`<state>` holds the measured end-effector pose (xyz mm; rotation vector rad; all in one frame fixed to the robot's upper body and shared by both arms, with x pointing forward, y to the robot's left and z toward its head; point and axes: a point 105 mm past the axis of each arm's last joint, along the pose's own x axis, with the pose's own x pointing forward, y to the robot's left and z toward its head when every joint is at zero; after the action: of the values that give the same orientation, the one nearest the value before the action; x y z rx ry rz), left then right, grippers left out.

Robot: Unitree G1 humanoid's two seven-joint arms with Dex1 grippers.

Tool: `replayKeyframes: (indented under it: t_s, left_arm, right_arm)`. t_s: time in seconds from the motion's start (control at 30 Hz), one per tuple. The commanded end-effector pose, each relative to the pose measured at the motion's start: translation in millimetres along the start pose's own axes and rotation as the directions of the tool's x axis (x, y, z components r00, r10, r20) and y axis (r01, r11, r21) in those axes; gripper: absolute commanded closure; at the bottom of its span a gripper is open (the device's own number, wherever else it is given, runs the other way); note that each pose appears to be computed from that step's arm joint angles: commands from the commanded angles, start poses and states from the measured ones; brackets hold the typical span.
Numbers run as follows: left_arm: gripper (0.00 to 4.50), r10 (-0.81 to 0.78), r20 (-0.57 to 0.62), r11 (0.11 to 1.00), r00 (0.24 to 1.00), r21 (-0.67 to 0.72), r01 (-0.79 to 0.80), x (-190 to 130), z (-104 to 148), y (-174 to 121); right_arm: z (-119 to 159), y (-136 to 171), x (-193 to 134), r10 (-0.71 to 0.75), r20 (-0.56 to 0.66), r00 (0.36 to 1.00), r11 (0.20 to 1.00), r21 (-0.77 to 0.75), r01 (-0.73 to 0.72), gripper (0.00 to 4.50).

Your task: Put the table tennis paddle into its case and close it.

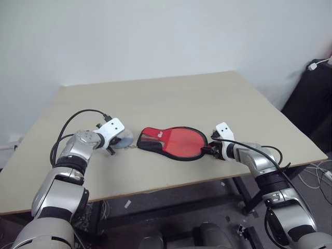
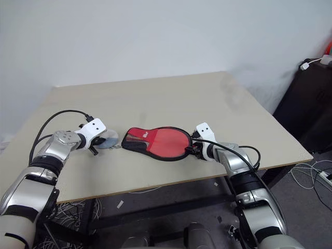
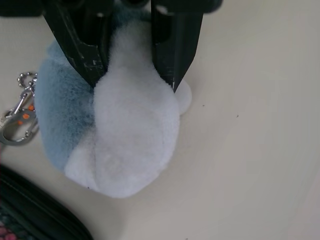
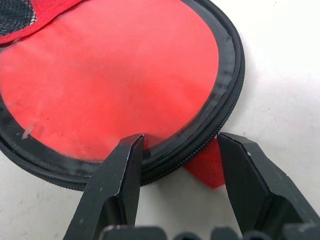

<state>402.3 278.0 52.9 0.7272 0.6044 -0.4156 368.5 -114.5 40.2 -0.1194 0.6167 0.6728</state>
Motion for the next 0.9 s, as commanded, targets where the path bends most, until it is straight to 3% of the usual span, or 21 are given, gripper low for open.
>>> replayKeyframes:
  t_s: [0.03,0.4,0.5,0.73,0.9]
  left_arm:
    - [3.93,0.147,-0.061,0.987,0.987,-0.055,-0.151,-15.6,-17.0,33.6]
    - [1.13,0.141,0.011,0.982,0.990,-0.124,-0.139,-16.7,-8.4,35.0]
    - [1.13,0.157,0.062,0.975,0.986,-0.167,-0.145,-17.9,0.5,38.4]
    - [1.13,0.256,0.380,0.942,0.889,-0.305,-0.141,-33.3,50.8,50.7]
    - [1.13,0.361,0.413,0.893,0.836,-0.411,-0.182,-44.7,44.7,55.9]
  right_arm:
    - [-23.9,-7.6,0.5,-0.038,-0.091,0.995,0.999,0.021,0.040,1.96]
    - [-22.5,-6.5,1.8,-0.035,-0.089,0.995,0.999,0.017,0.037,1.96]
    - [-21.2,-5.9,2.4,-0.034,-0.085,0.996,0.999,0.011,0.035,1.96]
    - [13.6,-10.0,0.9,-0.085,0.081,0.993,0.995,-0.035,0.088,1.96]
    - [46.9,-19.8,-6.0,-0.182,0.246,0.952,0.973,-0.094,0.210,1.96]
